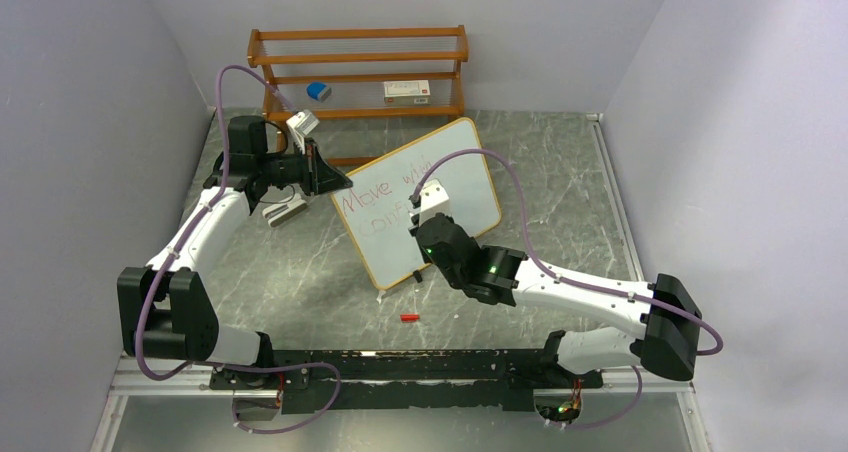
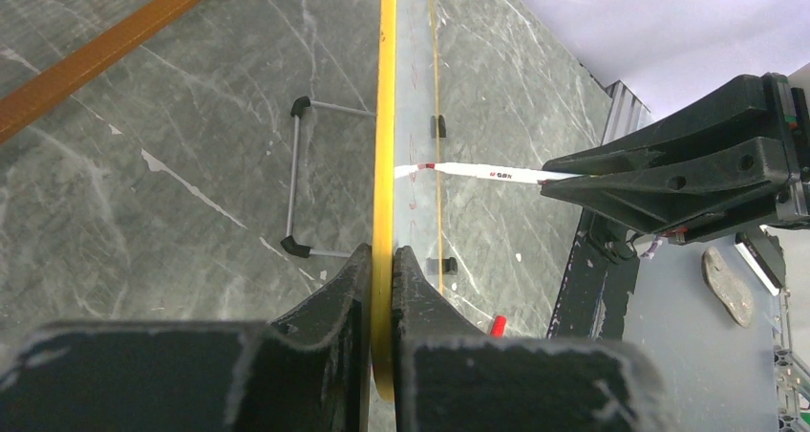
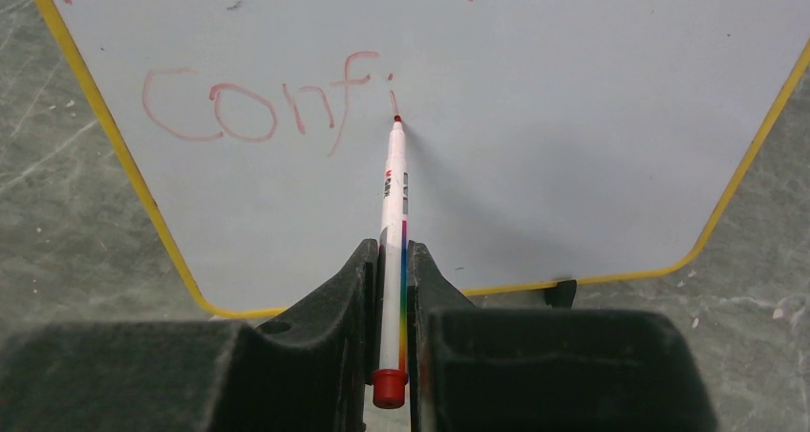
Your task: Write a sentence on the whiteboard
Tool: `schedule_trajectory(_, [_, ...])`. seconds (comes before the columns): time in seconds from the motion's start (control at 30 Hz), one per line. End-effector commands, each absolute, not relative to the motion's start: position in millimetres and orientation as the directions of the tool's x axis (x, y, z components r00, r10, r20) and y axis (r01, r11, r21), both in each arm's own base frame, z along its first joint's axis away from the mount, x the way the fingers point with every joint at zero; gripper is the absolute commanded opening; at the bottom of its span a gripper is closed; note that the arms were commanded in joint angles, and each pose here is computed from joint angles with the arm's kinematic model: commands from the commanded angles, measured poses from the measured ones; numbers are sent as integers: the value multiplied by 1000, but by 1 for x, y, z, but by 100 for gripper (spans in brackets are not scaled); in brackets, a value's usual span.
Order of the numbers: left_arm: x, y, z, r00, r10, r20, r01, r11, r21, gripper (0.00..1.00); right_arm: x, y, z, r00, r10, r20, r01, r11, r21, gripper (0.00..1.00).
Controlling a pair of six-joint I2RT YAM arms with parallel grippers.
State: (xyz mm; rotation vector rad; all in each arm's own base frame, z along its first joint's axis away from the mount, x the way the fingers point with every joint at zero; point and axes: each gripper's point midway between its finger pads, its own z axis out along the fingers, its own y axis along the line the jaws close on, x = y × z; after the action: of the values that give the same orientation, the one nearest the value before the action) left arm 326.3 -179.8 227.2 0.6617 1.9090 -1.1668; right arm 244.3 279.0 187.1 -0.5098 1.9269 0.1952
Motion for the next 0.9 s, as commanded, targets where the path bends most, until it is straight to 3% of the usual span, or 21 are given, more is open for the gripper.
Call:
schedule_trajectory(0.0, [333,-175,220,-525,65,-849,761,482,-434,5,238,276,176,-363,-281,-888,-452,887,-96,0])
schedule_trajectory(0.87, [333,-175,219,-526,65,-848,759,485,-434,5,257,257,202,-292,-220,-931,-378,921,-99,0])
